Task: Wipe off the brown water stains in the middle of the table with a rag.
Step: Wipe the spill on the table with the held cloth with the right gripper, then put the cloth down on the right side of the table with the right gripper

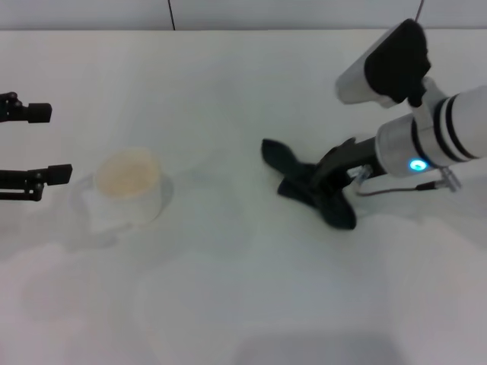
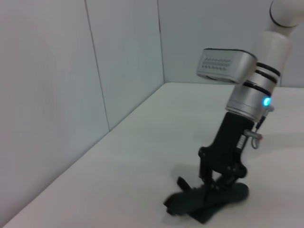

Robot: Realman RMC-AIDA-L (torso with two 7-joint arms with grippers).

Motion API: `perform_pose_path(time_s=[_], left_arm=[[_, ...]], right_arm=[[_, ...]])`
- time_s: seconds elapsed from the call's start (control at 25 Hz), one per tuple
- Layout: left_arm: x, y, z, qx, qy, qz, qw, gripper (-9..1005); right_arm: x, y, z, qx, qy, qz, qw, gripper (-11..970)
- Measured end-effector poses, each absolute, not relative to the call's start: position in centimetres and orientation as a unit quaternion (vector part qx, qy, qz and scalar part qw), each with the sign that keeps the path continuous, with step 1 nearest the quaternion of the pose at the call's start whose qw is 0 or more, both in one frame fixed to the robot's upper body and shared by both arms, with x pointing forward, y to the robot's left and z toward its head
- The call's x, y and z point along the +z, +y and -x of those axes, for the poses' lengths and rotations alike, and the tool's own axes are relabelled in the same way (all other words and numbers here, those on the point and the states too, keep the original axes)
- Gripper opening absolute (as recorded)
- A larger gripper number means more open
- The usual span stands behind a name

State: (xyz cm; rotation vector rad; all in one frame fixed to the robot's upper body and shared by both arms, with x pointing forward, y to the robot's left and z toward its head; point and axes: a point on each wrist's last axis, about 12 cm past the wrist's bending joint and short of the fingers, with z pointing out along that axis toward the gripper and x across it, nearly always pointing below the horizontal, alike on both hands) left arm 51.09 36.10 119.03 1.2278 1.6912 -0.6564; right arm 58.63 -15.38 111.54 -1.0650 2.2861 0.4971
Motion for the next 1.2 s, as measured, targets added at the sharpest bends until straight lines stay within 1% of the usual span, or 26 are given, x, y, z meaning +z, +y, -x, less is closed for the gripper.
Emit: perform_pose_path(time_s=[0.36, 0.56, 0.84, 1.2], left_arm=[[119.1, 36.0, -51.2, -0.265, 0.684, -0.501, 0.459, 862], [119.1, 36.0, -51.2, -0.264, 0.683, -0.503, 0.46, 862], [119.1, 36.1, -51.2, -0.263, 0.682, -0.504, 0.46, 862], [119.0, 36.2, -51.0, -0.262, 0.684, -0.501, 0.461, 862]], right_arm=[[111.3, -13.2, -56.2, 0.216, 0.841, 0.437, 0.233, 83], [111.5, -12.6, -55.5, 0.224, 0.834, 0.451, 0.225, 83], [112.1, -12.4, -56.4, 0.215, 0.831, 0.444, 0.258, 86], [112.7, -15.2, -58.3, 0.205, 0.848, 0.378, 0.31, 98]])
